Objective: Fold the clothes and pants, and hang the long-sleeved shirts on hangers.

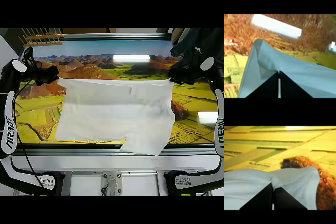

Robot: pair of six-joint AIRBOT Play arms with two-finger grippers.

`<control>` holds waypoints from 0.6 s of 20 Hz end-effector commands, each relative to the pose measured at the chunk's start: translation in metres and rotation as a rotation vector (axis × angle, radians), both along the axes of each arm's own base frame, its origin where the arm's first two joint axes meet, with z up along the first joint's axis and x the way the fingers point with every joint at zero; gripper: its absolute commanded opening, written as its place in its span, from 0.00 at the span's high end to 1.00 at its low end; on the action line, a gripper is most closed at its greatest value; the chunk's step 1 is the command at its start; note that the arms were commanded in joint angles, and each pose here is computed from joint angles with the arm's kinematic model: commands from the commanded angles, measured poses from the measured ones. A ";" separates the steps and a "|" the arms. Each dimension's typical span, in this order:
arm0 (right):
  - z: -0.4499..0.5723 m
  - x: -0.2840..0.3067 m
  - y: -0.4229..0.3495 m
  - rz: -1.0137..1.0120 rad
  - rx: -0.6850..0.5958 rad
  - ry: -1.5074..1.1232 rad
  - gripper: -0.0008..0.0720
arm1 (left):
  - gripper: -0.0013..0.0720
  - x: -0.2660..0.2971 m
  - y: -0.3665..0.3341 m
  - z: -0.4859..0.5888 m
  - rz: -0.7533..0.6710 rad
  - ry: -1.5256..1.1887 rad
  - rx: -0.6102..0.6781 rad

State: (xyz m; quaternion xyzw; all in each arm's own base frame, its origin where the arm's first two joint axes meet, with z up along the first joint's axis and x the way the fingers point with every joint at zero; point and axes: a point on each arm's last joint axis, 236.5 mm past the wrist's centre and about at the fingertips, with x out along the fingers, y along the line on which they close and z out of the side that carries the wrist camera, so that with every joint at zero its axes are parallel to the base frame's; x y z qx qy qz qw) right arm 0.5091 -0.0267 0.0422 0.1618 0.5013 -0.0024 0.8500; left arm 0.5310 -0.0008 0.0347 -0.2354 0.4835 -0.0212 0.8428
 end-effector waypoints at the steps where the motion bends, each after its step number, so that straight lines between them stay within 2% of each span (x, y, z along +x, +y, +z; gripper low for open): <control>1: -0.014 -0.032 -0.011 0.013 -0.073 0.071 0.98 | 0.98 -0.024 -0.003 -0.022 -0.023 0.073 0.042; 12: -0.110 -0.141 0.007 0.010 -0.045 0.287 0.97 | 0.98 -0.104 -0.019 -0.118 -0.019 0.251 0.049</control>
